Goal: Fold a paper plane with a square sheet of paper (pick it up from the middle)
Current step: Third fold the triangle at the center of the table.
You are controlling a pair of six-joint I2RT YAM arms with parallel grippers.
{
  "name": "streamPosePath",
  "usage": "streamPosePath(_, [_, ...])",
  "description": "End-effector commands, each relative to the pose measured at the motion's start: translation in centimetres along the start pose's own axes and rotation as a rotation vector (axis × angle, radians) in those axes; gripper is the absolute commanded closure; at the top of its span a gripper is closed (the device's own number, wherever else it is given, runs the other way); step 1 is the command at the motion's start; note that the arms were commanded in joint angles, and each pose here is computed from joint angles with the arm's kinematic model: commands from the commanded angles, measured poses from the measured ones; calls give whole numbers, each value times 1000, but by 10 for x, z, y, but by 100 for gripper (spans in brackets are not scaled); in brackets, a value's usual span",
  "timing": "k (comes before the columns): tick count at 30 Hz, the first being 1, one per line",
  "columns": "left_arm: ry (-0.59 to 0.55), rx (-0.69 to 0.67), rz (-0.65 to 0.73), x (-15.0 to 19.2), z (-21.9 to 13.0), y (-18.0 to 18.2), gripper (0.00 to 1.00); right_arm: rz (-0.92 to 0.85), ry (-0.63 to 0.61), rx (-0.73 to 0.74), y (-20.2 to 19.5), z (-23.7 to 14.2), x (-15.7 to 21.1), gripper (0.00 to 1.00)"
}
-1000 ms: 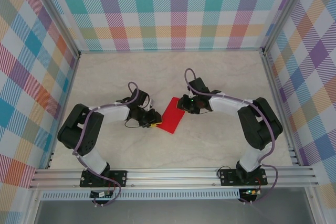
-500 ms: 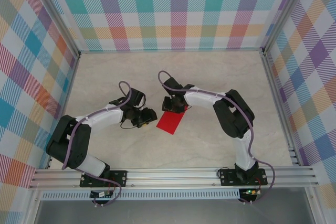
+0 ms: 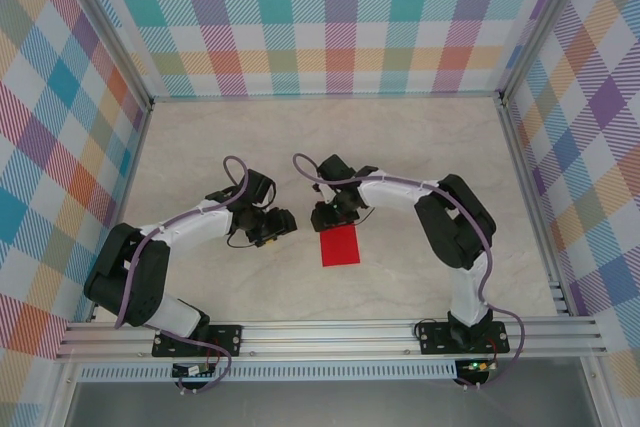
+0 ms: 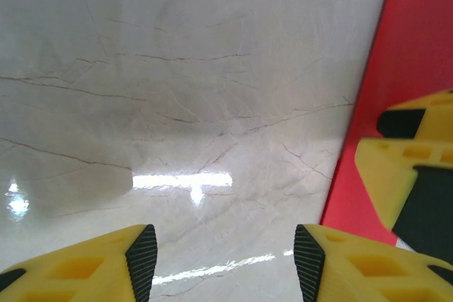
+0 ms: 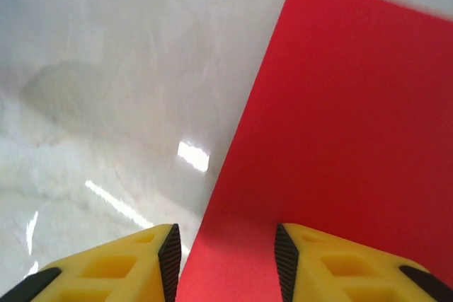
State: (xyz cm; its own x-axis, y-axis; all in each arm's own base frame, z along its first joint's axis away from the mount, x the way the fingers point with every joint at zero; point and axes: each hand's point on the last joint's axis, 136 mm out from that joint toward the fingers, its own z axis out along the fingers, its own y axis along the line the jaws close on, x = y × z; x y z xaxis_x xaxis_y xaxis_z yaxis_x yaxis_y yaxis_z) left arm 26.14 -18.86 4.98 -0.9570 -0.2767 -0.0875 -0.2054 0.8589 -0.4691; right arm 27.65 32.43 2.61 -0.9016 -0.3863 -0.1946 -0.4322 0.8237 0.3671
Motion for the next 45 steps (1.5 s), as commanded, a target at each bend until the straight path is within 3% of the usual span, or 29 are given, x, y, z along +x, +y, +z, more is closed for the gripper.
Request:
streamPosePath(1, [6,38,12,-4,-2,-12,43,30,-50,-56,18,-30,-2,52])
streamPosePath(6, [19,94,39,-4,1,-30,43,327,-215,-21,7,-69,-1,38])
streamPosePath(10, [31,187,80,-3,0,-55,45,471,-216,36,-15,-80,31,31])
streamPosePath(17, [54,285,151,-7,11,-103,61,580,-182,-79,-27,-83,61,26])
streamPosePath(26, [110,287,165,-10,44,-123,73,609,-86,-189,-29,-64,77,28])
streamPosePath(33, [135,241,145,-8,60,-113,74,622,-2,-191,-32,-51,91,28])
streamPosePath(45, [129,224,150,-7,59,-109,74,588,85,-299,-16,-37,95,29])
